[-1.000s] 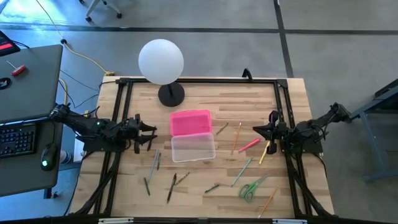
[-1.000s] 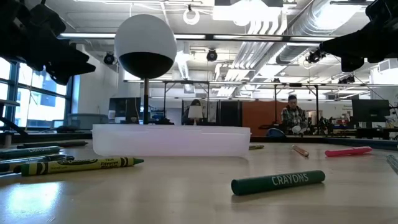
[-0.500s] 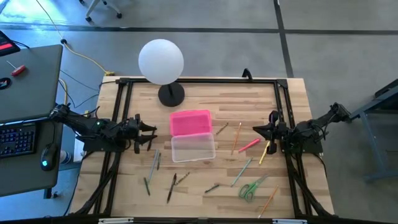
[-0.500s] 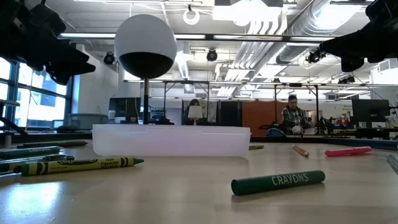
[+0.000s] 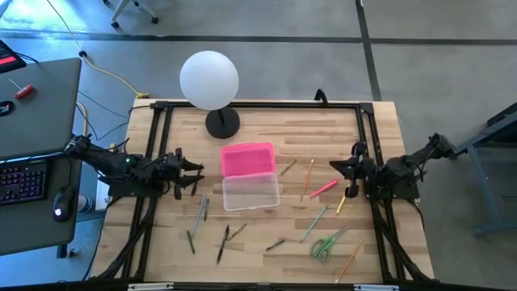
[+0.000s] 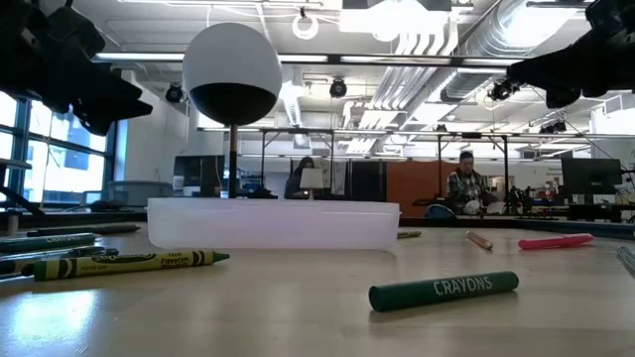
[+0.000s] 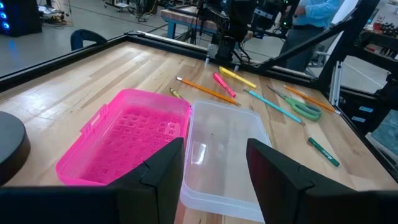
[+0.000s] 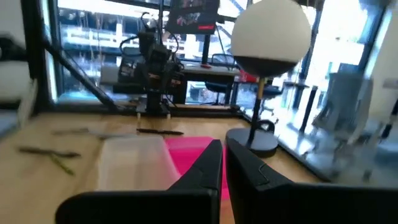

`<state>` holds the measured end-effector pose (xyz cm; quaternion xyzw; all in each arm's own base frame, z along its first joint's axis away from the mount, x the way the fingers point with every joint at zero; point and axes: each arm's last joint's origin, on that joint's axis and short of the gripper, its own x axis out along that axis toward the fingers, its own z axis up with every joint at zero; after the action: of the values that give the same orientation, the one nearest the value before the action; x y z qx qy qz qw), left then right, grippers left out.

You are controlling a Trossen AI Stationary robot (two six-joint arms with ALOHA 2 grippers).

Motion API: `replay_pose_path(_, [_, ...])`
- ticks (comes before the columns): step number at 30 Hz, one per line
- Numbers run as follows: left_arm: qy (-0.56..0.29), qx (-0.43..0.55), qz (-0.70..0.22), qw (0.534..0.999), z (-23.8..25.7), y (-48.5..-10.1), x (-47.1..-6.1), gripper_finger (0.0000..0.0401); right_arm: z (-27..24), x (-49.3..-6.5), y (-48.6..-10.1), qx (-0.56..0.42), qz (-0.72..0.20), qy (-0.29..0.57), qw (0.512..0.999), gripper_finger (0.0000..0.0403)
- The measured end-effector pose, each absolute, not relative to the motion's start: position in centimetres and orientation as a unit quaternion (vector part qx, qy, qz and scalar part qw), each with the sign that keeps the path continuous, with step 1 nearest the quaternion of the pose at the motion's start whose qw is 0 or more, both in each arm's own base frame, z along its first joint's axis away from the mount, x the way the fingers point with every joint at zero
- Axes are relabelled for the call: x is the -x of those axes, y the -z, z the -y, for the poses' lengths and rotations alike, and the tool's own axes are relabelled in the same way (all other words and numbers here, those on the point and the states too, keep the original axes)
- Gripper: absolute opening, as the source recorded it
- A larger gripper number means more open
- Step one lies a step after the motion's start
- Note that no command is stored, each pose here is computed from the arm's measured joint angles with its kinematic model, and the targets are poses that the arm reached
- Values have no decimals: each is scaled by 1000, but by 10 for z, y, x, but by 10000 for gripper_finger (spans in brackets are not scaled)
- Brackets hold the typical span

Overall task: Pick & place school supplies into a supply box
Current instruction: Put the top orange pencil into the pink supply box

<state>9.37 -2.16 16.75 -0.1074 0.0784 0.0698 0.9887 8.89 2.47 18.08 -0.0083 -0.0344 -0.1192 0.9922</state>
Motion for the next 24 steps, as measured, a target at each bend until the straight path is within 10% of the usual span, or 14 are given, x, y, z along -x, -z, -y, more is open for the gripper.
replay_pose_path(5, [-70, 107, -79, 989, 22, -167, -94, 207, -20, -87, -173, 29, -9, 205, 978, 0])
replay_pose_path(24, [-92, 123, -60, 986, 20, -170, -94, 207, -24, -79, -191, 38, -45, 42, 997, 0])
